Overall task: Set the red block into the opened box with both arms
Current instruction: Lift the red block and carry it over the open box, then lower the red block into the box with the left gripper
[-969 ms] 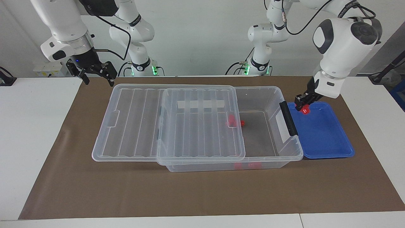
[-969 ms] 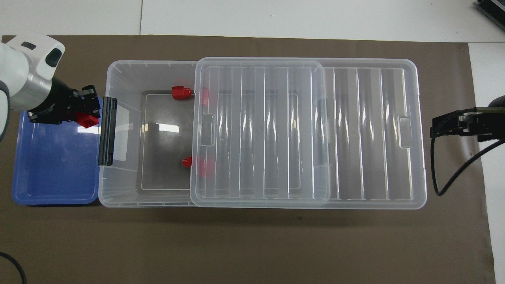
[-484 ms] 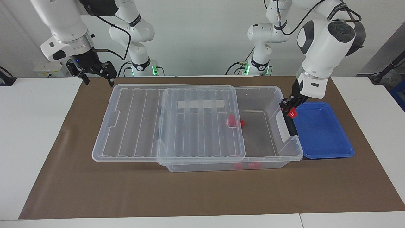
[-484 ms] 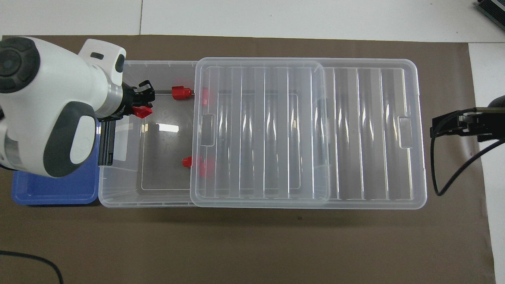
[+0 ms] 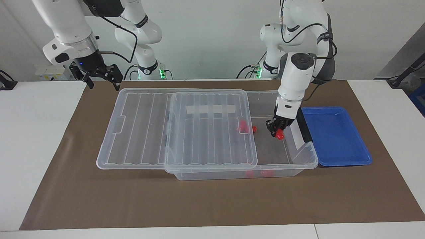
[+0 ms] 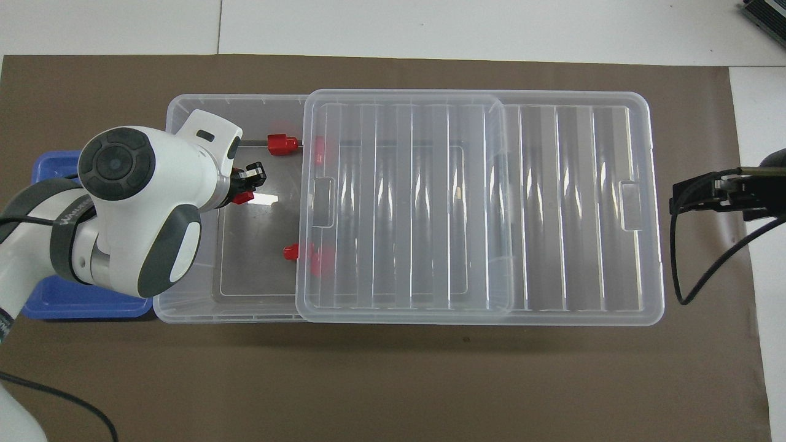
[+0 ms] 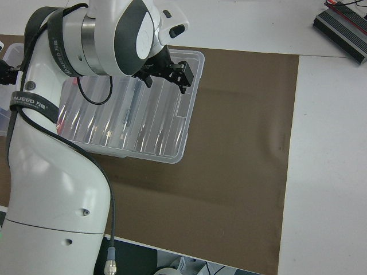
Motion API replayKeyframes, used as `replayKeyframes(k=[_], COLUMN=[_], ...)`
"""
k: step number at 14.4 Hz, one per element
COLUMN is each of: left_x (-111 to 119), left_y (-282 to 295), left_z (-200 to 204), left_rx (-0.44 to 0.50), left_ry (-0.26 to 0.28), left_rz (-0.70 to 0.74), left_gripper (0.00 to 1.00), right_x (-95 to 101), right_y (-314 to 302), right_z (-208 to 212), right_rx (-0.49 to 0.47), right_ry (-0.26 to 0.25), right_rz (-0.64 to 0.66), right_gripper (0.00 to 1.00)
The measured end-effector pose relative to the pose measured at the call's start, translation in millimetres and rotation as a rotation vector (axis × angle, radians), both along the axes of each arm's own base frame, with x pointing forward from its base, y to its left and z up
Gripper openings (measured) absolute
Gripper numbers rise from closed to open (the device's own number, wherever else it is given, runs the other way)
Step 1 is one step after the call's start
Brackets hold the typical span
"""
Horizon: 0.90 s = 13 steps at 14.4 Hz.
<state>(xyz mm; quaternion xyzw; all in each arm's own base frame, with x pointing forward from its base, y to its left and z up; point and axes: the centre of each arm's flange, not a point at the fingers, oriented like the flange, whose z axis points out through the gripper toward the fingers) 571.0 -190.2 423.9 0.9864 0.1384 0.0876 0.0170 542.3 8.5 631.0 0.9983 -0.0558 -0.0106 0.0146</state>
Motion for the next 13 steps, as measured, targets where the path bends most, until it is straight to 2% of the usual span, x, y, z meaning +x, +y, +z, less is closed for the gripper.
replayKeyframes(k=[5,7,13], left_x=[1.0,3.5,6.6], left_y=[-6.1,-7.7,-3.1], left_z=[-56.7,-74.8,-98.9], left_rx=[0.048,0.058,0.076], left_ry=[-0.026,-0.015,0.003], left_rz=[-0.085,-0.121,-0.211], left_gripper=[0.34,0.34,0.34], right_x=[0.0,0.0,0.0], right_y=[0.0,0.0,0.0], right_z=[0.0,0.0,0.0], right_rx=[0.000,0.000,0.000], right_ry=[0.000,0.000,0.000], right_rz=[0.000,0.000,0.000], right_gripper=[1.00,1.00,1.00])
